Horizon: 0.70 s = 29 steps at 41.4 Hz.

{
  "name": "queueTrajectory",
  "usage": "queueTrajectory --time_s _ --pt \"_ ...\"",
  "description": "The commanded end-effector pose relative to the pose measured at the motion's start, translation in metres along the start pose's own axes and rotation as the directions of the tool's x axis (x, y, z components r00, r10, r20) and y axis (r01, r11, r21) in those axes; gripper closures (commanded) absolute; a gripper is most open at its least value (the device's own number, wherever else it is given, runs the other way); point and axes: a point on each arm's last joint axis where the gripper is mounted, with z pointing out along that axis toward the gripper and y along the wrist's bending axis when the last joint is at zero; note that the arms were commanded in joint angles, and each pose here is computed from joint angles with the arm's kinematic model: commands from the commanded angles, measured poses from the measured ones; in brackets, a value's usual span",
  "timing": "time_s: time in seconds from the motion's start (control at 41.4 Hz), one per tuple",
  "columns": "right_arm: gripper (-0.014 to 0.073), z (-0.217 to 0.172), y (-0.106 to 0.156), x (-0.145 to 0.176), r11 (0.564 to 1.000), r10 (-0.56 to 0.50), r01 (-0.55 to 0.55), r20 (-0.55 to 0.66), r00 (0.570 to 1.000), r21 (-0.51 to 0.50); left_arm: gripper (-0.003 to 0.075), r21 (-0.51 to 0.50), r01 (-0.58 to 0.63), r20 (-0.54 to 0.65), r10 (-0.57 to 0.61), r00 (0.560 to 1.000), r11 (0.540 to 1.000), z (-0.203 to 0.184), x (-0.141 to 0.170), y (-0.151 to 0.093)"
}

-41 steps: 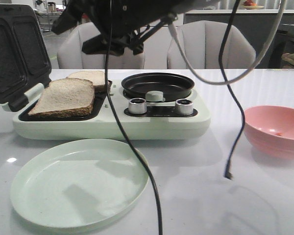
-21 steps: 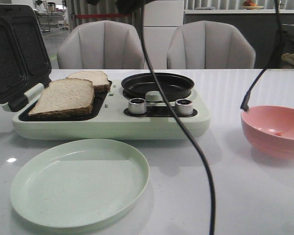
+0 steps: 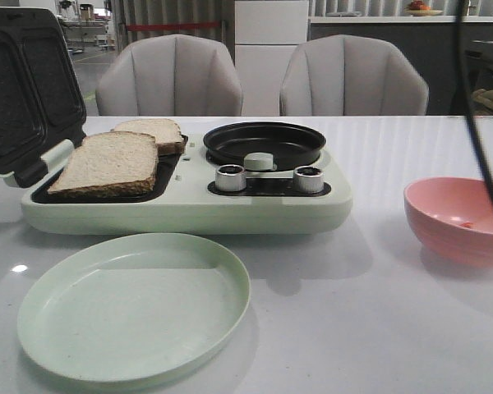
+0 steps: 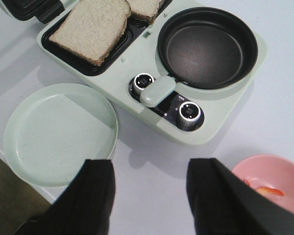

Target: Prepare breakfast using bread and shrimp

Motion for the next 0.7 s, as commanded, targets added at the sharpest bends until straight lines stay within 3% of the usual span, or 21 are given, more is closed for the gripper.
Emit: queueTrajectory --time_s 0.0,0.387,0.677 --pt "0.0151 -0.039 -0.001 0.008 1.000 -0.018 0.014 0.154 0.988 0.022 0.0230 0.017 0.005 0.090 -0.006 0.996 1.000 -0.005 -0.013 -0.002" --pt "0.0151 -0.090 -0.001 0.087 0.999 -0.031 0.024 0.240 0.970 0.034 0.0230 0.017 0.005 0.090 -0.006 0.996 1.000 -0.005 -0.013 -0.002" --pt "0.0151 -0.093 -0.002 0.101 0.998 -0.044 0.033 0.240 0.970 0.049 0.0230 0.006 -0.006 0.079 0.006 0.997 1.000 -0.005 -0.012 -0.001"
